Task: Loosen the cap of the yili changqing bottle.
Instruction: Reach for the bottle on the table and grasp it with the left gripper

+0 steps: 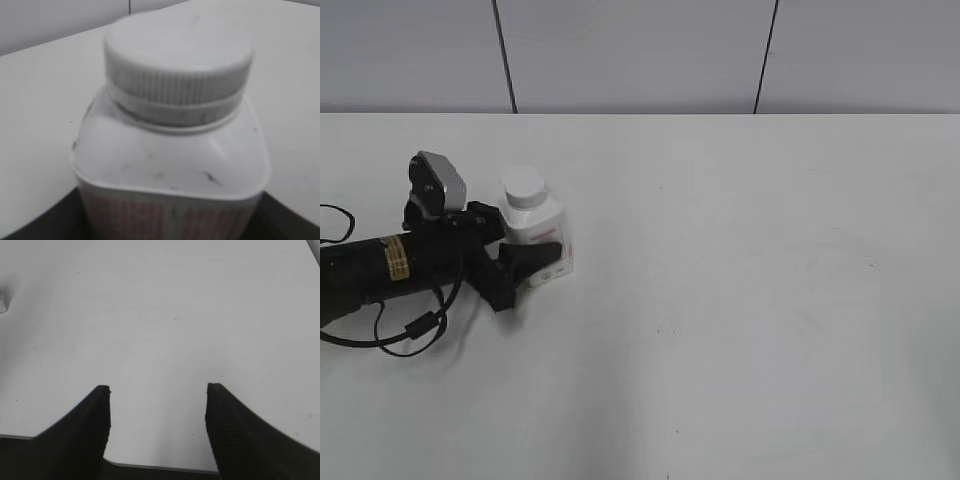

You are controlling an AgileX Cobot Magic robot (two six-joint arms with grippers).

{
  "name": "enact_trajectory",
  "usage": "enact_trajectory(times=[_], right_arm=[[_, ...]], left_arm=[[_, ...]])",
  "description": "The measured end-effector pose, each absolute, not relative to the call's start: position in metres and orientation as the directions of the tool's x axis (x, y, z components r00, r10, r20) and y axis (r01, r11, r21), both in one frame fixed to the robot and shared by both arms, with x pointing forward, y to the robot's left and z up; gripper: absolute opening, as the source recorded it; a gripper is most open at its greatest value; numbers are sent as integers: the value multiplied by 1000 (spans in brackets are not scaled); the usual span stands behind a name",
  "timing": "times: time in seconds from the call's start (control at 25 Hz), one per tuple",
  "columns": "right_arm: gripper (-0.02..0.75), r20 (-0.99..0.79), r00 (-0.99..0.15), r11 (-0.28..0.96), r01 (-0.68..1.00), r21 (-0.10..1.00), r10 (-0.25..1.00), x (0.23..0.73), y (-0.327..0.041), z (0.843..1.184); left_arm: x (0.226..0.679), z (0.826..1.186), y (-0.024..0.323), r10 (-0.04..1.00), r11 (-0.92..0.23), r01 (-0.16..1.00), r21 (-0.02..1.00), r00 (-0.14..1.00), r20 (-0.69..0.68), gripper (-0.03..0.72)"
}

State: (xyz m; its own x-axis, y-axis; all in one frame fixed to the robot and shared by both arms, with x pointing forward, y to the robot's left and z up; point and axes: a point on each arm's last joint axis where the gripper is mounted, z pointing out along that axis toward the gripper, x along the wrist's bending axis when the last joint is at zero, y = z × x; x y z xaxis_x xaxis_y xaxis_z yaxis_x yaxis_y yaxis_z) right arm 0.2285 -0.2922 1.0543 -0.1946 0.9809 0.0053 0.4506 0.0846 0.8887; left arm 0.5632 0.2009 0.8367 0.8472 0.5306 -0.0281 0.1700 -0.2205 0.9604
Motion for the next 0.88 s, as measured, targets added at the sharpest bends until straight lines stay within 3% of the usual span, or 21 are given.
enact_trajectory(times=[0.24,0.52,0.88], right_arm=[[480,5,-195,85,451,889,981,228,-292,1054],[480,5,-195,85,451,889,981,228,-292,1054],[480,5,-195,85,451,889,981,228,-292,1054]], left_arm=[[542,835,192,281,-279,82,957,960,0,421],[525,834,188,76,-309,12,951,997,12,419],[520,834,188,13,-312,-10,950,1000,15,419]])
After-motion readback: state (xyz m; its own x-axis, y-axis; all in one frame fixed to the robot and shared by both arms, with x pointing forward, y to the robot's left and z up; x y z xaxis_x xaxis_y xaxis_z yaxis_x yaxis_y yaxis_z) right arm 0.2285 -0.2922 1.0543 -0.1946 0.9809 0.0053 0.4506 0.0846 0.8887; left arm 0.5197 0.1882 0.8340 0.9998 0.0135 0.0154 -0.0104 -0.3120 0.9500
